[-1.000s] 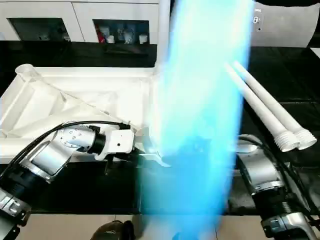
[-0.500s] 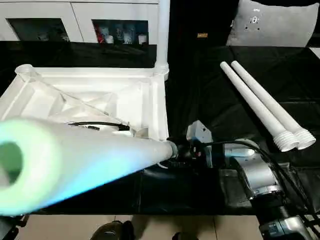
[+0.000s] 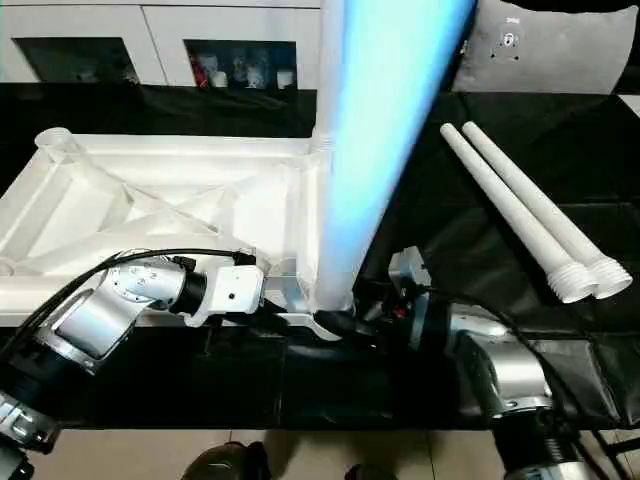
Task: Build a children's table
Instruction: Insert table leg to table base
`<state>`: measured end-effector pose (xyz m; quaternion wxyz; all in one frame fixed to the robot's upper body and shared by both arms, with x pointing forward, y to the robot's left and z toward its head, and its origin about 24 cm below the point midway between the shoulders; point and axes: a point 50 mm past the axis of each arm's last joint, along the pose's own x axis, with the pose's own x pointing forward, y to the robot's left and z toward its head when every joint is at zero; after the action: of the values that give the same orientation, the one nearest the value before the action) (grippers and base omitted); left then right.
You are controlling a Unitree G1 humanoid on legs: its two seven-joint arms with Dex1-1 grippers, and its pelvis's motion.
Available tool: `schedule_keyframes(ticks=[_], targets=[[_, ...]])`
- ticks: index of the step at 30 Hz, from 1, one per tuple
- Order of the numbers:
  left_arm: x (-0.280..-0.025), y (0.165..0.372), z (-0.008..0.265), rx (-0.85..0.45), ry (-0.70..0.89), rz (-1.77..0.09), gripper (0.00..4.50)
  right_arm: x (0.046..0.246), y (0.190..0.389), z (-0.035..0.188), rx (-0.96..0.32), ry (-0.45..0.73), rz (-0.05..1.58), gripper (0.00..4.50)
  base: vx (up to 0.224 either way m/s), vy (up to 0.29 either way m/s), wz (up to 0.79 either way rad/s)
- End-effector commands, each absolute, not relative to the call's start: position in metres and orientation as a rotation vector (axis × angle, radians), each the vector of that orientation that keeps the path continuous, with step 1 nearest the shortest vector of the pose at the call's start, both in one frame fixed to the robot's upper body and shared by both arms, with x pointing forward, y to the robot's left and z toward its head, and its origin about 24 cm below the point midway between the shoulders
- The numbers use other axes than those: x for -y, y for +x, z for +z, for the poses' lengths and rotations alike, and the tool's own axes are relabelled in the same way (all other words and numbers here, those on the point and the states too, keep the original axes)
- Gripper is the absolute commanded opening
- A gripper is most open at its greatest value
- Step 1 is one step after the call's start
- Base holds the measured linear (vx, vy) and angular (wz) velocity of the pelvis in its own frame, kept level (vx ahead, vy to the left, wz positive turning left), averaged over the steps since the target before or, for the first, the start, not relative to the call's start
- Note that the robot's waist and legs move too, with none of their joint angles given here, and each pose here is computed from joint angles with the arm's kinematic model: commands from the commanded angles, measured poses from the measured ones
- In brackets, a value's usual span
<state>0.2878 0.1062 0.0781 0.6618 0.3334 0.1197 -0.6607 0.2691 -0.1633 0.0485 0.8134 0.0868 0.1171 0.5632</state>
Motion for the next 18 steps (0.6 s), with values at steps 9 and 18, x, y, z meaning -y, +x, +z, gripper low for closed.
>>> schedule_keyframes(ticks=[9, 18], targets=[[-0.097, 0.277, 0.103, -0.12, 0.545, -1.55, 1.16, 0.166, 0.276, 0.066, -0.3, 0.264, 1.068, 3.27, 0.0, 0.0, 0.0], [-0.1, 0.291, 0.127, -0.021, 0.353, -1.422, 1.88, 0.163, 0.277, 0.069, -0.333, 0.272, 1.023, 3.27, 0.0, 0.0, 0.0]])
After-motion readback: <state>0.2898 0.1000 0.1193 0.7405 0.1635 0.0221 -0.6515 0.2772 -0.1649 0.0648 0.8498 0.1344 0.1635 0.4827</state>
